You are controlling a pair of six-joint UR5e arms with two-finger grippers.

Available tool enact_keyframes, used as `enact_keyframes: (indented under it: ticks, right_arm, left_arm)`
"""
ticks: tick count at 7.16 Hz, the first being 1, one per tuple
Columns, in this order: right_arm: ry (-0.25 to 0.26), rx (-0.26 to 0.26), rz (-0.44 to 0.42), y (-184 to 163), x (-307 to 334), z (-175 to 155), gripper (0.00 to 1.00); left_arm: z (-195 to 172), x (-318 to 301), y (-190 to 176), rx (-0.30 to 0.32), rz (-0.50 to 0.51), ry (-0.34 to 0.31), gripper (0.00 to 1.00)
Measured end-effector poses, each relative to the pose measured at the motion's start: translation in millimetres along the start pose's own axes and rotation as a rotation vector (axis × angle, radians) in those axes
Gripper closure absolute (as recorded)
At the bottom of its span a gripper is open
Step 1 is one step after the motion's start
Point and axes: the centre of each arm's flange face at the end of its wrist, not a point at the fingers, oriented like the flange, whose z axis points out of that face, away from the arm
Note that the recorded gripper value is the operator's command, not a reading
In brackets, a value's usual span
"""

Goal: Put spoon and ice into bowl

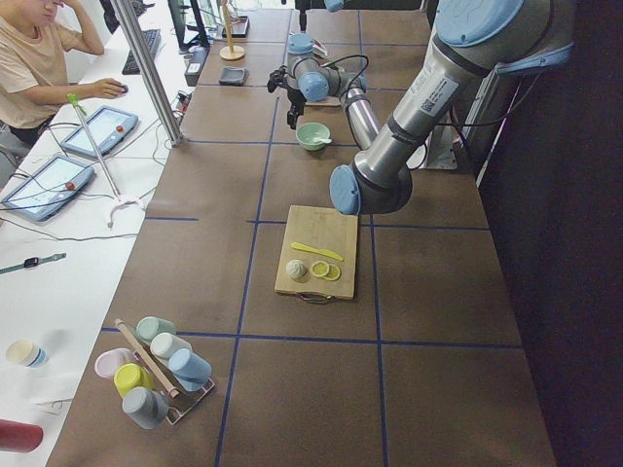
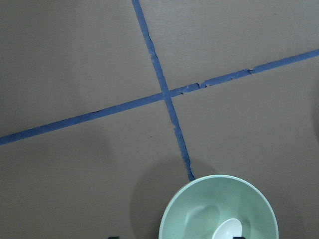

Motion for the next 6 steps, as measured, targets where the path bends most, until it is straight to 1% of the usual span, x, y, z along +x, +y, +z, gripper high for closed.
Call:
enact_keyframes:
  ticks: [1, 2, 3, 4, 5, 6]
  right_arm:
    - [-0.011, 0.013, 0.01, -6, -11, -2, 0.0]
    - [-0.026, 0.027, 0.04, -17, -30, -6, 0.0]
    - [-0.043, 0.037, 0.085, -28, -58, -5, 0.01]
    - [-0.051, 0.049, 0.135, -33, -98, 2, 0.02]
    - [-0.046, 0.067, 0.159, -25, -146, 18, 0.07]
    - [-0.032, 0.079, 0.156, -7, -186, 34, 0.12]
  left_arm:
    - [-5, -6, 1, 0.008, -0.001, 0.001, 0.19]
    - [-14, -23, 1, 0.023, -0.01, 0.0, 0.19]
    - [-26, -50, 2, 0.035, -0.028, 0.001, 0.19]
    - [-33, -79, 4, 0.042, -0.047, 0.004, 0.19]
    - [-34, -110, 7, 0.055, -0.06, 0.008, 0.19]
    - [-30, -131, 11, 0.067, -0.063, 0.013, 0.18]
